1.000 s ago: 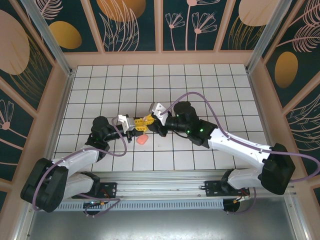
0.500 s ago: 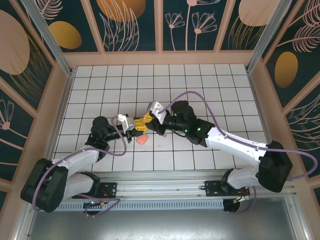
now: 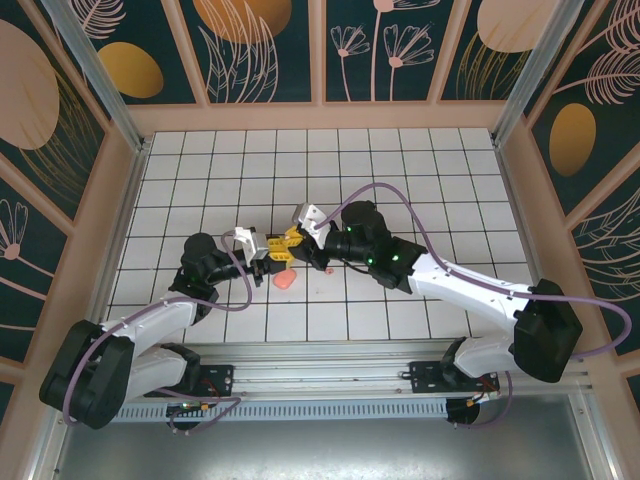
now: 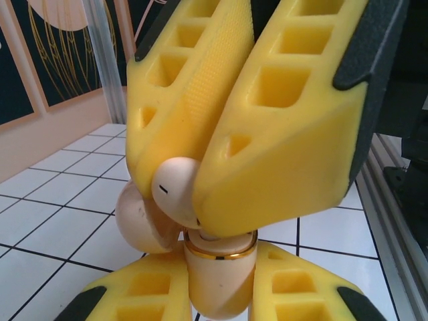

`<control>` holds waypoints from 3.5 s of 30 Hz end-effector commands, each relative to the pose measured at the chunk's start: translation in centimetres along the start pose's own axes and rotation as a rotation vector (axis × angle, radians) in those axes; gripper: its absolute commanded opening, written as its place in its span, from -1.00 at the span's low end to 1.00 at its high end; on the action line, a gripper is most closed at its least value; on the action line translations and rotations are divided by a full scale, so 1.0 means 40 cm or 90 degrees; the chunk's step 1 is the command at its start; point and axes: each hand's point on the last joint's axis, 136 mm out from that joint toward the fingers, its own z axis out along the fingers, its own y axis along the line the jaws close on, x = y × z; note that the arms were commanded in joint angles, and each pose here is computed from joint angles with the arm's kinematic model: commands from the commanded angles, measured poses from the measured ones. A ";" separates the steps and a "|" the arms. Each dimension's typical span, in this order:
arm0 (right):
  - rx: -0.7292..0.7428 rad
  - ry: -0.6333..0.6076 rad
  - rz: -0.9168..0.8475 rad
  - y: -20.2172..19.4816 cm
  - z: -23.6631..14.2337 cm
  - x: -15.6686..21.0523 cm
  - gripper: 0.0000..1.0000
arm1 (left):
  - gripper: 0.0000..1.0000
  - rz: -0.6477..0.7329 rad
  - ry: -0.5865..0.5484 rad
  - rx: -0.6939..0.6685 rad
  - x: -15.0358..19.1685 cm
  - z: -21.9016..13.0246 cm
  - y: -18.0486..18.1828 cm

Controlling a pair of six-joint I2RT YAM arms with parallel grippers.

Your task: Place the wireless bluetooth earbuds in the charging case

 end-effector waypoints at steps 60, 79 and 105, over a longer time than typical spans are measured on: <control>-0.028 0.019 -0.027 -0.054 -0.011 -0.006 -0.22 | -0.81 0.059 -0.040 -0.074 -0.057 0.014 0.068; 0.045 0.000 0.079 -0.119 -0.023 -0.022 -0.16 | -0.82 0.020 -0.017 -0.125 -0.040 0.020 0.116; 0.338 0.489 0.595 -0.197 -0.122 0.531 -0.20 | -0.83 -0.089 0.036 -0.213 0.035 0.010 0.177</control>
